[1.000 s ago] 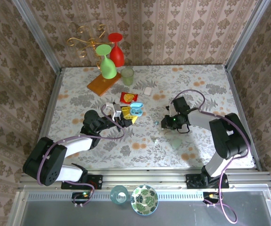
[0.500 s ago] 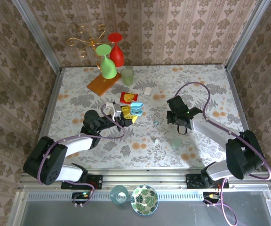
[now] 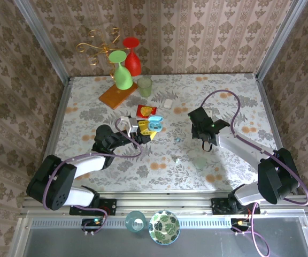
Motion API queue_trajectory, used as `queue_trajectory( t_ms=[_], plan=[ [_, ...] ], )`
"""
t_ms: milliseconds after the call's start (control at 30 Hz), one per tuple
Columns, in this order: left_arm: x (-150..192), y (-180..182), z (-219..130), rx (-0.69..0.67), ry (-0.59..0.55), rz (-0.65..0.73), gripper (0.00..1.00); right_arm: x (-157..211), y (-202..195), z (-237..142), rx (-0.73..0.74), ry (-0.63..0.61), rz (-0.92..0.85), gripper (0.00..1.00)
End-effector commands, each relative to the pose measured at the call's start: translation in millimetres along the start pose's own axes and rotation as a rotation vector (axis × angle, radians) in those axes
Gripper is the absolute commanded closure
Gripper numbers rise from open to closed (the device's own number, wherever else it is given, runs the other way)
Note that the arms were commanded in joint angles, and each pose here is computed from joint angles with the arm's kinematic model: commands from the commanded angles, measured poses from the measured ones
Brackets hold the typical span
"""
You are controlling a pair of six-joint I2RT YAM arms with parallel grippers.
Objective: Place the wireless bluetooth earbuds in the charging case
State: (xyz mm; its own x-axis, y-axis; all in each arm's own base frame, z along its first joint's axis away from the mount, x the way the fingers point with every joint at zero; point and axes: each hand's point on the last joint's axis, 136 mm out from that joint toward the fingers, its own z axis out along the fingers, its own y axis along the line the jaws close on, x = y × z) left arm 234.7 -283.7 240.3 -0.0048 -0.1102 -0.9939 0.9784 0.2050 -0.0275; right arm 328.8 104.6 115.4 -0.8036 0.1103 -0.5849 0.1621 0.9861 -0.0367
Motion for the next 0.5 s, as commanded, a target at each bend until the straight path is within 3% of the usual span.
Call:
queue_trajectory(
  t_ms=[0, 200, 467],
  plan=[
    [-15.1, -2.8, 5.1, 0.033, -0.039, 0.055, 0.74, -8.1, -4.1, -5.7, 0.040, -0.013, 0.022, 0.89],
    [-14.1, -1.5, 6.6, 0.035, -0.038, 0.053, 0.74, -13.3, 11.2, -15.6, -0.062, -0.016, -0.006, 0.90],
    [-14.1, -1.1, 8.9, 0.049, -0.038, 0.042, 0.74, -33.9, 74.0, -85.6, -0.557, -0.192, -0.189, 0.90]
  ],
)
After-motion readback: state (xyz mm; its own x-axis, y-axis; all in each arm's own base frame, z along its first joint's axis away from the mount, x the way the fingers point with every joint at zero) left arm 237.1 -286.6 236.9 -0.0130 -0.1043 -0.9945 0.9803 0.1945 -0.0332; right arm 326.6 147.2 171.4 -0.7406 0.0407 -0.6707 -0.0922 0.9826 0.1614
